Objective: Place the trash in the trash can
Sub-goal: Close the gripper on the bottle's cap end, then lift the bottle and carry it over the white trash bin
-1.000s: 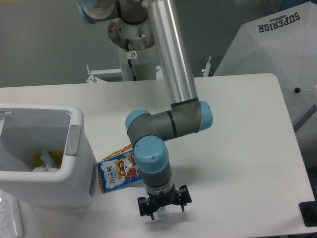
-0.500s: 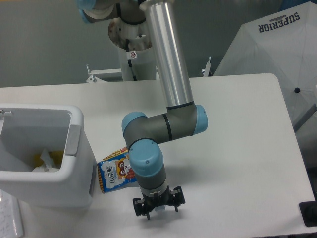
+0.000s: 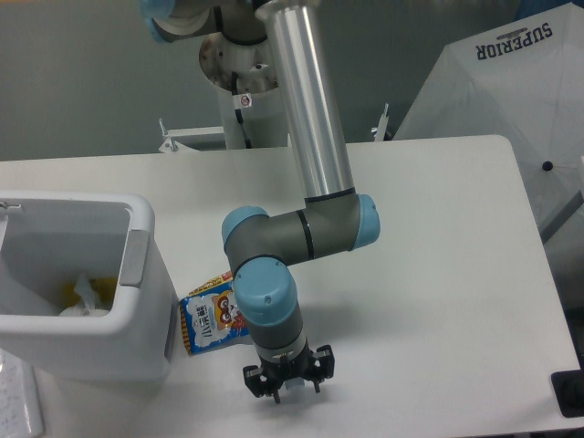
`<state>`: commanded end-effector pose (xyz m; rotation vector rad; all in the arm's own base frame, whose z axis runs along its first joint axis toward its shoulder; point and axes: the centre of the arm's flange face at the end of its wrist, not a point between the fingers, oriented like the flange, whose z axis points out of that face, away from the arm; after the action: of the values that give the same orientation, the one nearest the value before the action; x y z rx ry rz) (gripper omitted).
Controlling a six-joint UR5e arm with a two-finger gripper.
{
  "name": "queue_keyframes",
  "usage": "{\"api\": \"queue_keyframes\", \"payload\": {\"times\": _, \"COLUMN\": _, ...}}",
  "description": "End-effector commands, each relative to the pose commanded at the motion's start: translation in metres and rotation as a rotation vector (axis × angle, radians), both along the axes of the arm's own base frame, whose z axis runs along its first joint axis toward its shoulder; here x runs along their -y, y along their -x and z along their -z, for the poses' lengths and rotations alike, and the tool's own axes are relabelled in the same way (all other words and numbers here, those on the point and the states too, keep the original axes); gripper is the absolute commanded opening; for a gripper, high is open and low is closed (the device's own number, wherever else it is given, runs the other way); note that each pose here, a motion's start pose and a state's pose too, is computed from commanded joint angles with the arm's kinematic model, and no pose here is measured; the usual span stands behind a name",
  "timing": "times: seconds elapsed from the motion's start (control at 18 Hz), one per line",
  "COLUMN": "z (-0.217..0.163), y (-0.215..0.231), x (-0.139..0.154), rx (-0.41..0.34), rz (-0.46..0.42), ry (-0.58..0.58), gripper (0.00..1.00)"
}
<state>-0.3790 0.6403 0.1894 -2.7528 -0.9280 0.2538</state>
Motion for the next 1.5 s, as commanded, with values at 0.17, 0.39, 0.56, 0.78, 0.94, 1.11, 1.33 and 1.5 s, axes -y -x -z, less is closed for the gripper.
{"api": "queue_keyframes", "payload": {"times": 0.17, "z": 0.001, "y": -0.001, "x": 0.001, "rx": 0.002, "rz": 0.000, "ry": 0.002, "gripper": 0.46}}
{"api": "queue_keyframes", "payload": {"times": 0.39, "z": 0.005, "y": -0.004, "x": 0.006, "rx": 0.007, "rz": -0.001, "ry": 0.015, "gripper": 0.41}}
{"api": "queue_keyframes", "payload": {"times": 0.56, "z": 0.005, "y": -0.004, "x": 0.007, "rx": 0.008, "rz": -0.003, "ry": 0.016, "gripper": 0.38}}
{"api": "queue_keyframes", "payload": {"times": 0.78, "z": 0.004, "y": -0.002, "x": 0.008, "rx": 0.010, "rz": -0.005, "ry": 0.012, "gripper": 0.33}}
{"api": "queue_keyframes", "payload": {"times": 0.94, "z": -0.018, "y": 0.003, "x": 0.010, "rx": -0.008, "rz": -0.011, "ry": -0.016, "gripper": 0.32}}
{"api": "queue_keyframes", "payload": {"times": 1.11, "z": -0.050, "y": 0.013, "x": 0.016, "rx": -0.038, "rz": -0.024, "ry": -0.051, "gripper": 0.32}}
{"api": "queue_keyframes", "payload": {"times": 1.33, "z": -0.115, "y": 0.023, "x": 0.028, "rx": -0.097, "rz": -0.045, "ry": -0.131, "gripper": 0.32}}
{"api": "queue_keyframes", "payload": {"times": 1.5, "z": -0.178, "y": 0.033, "x": 0.045, "rx": -0.111, "rz": -0.078, "ry": -0.247, "gripper": 0.32}}
